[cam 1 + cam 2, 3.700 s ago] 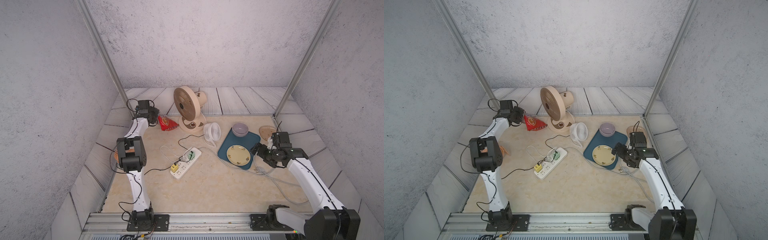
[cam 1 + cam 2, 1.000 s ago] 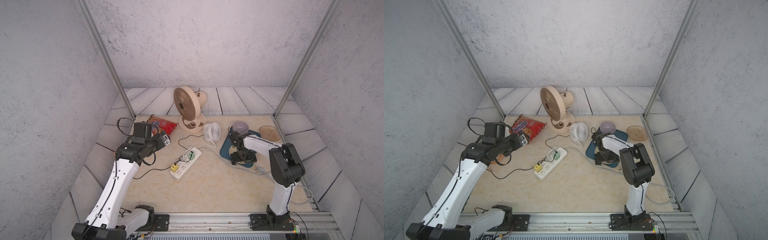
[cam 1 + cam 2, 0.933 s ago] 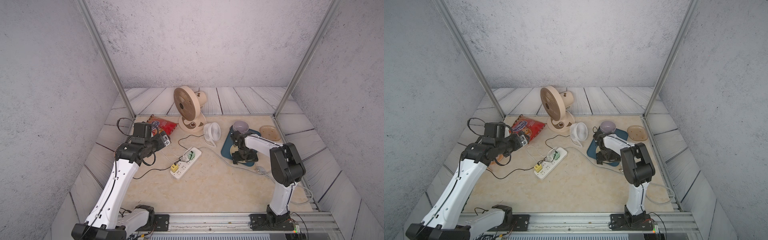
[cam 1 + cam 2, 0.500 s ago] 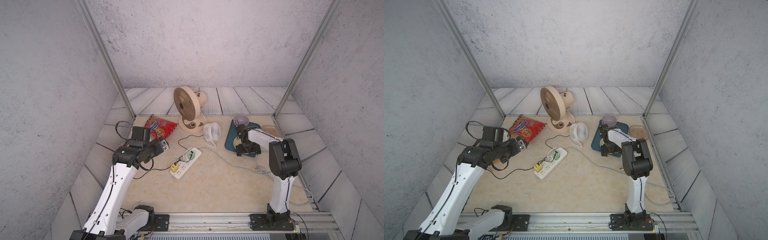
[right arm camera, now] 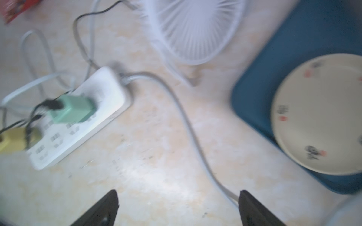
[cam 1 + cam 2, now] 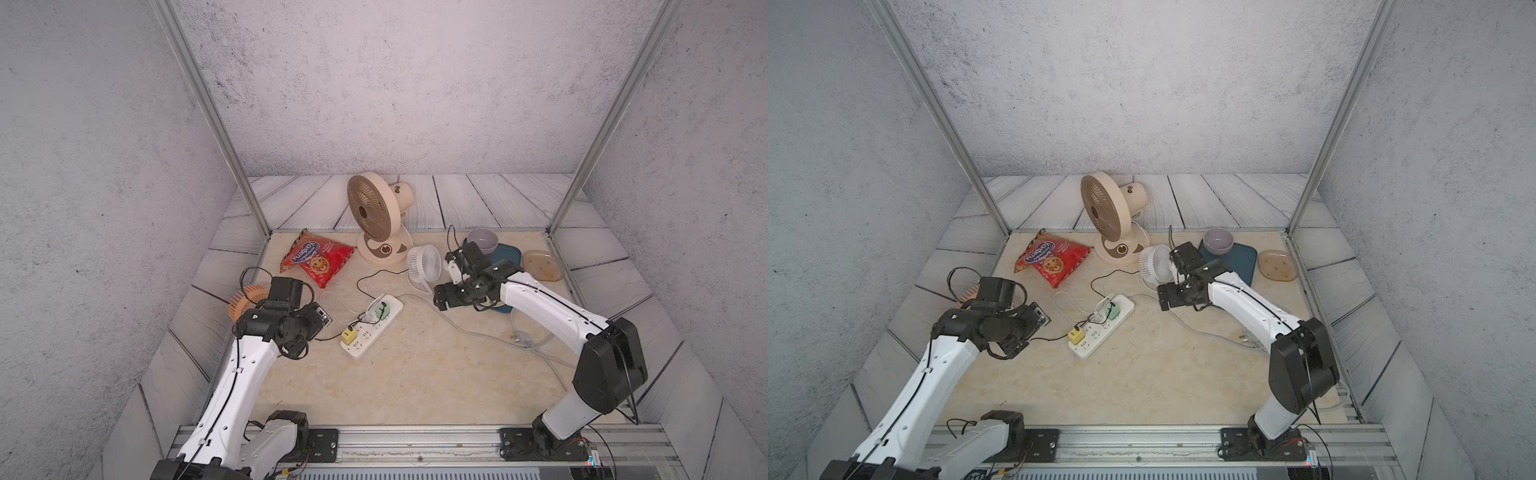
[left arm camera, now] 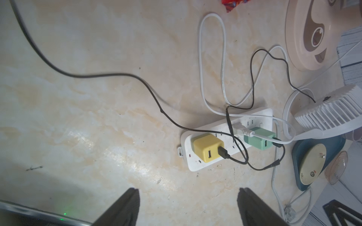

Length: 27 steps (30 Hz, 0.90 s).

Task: Unplug the desk fan from the power strip
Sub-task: Move the socket to the center of the board.

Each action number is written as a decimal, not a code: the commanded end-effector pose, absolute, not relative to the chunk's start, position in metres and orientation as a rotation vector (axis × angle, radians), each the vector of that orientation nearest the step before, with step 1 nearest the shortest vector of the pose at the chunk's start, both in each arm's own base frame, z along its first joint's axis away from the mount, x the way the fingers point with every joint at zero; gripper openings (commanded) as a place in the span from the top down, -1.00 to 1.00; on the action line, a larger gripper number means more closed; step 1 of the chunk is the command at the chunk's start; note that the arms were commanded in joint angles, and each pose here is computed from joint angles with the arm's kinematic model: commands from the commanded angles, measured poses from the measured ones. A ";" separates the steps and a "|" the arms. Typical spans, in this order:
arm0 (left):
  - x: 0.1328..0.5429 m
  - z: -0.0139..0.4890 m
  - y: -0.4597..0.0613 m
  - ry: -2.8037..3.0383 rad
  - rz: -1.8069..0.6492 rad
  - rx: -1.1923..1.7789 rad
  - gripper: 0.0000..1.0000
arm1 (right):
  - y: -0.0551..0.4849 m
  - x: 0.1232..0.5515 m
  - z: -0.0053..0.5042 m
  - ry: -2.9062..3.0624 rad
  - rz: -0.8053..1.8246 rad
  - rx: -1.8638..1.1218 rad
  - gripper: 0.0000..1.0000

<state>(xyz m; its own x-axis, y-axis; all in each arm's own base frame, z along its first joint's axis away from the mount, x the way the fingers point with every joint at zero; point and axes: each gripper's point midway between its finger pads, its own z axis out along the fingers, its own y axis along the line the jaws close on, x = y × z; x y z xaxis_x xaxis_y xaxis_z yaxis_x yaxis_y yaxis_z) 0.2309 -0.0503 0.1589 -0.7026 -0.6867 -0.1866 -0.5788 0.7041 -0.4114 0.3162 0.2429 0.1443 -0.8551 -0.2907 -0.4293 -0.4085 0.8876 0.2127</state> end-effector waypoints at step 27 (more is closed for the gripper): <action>0.271 0.122 -0.106 2.676 -0.101 0.399 -0.50 | 0.269 0.287 0.114 2.896 0.607 -0.027 -0.85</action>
